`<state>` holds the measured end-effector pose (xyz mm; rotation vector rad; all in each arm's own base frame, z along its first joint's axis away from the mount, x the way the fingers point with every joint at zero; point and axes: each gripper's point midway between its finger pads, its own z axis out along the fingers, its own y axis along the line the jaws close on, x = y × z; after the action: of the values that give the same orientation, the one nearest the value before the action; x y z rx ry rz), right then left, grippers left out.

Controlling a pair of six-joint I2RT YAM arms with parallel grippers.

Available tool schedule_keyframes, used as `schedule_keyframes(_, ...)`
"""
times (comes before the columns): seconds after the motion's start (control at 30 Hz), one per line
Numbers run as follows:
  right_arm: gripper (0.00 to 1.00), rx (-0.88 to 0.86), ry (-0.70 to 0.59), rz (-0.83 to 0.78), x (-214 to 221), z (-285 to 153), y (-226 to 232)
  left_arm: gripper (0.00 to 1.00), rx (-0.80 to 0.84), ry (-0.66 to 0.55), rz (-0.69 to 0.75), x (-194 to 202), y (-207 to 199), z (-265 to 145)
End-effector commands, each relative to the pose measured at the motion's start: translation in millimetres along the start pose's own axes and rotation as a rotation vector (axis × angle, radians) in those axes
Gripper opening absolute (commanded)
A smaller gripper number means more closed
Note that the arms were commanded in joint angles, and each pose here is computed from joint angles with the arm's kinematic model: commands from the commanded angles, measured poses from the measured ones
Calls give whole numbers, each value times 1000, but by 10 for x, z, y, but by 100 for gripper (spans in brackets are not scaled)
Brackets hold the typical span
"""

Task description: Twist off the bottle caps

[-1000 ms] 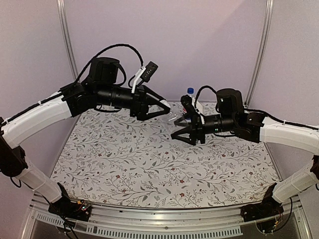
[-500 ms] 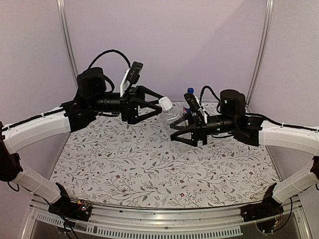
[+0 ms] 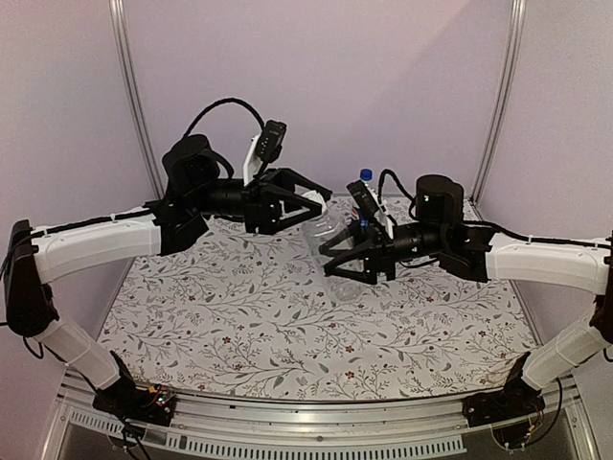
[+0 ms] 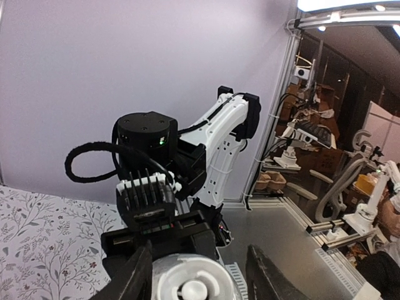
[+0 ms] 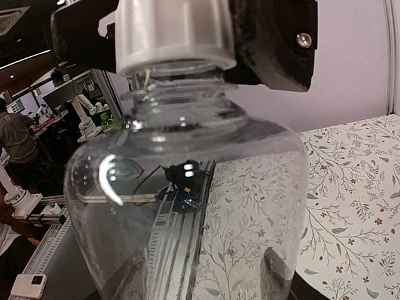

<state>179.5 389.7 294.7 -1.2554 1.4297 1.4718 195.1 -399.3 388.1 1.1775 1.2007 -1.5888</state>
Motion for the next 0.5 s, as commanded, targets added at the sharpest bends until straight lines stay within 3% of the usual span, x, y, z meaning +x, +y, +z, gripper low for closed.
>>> schedule_keyframes(0.0,56,-24,-16,-10,-18,24,26,45,31,-11,27,-21,-62,24)
schedule_keyframes(0.3,55,169,-14,5,-5,-43,-257,10,-131,-27,-16,-77,144,-20)
schedule_keyframes(0.37,55,241,0,2,7,-87,-363,1,-246,-39,-54,-104,275,-43)
schedule_keyframes(0.47,55,368,23,-10,-10,-164,-553,0,-492,-45,-114,-126,524,-108)
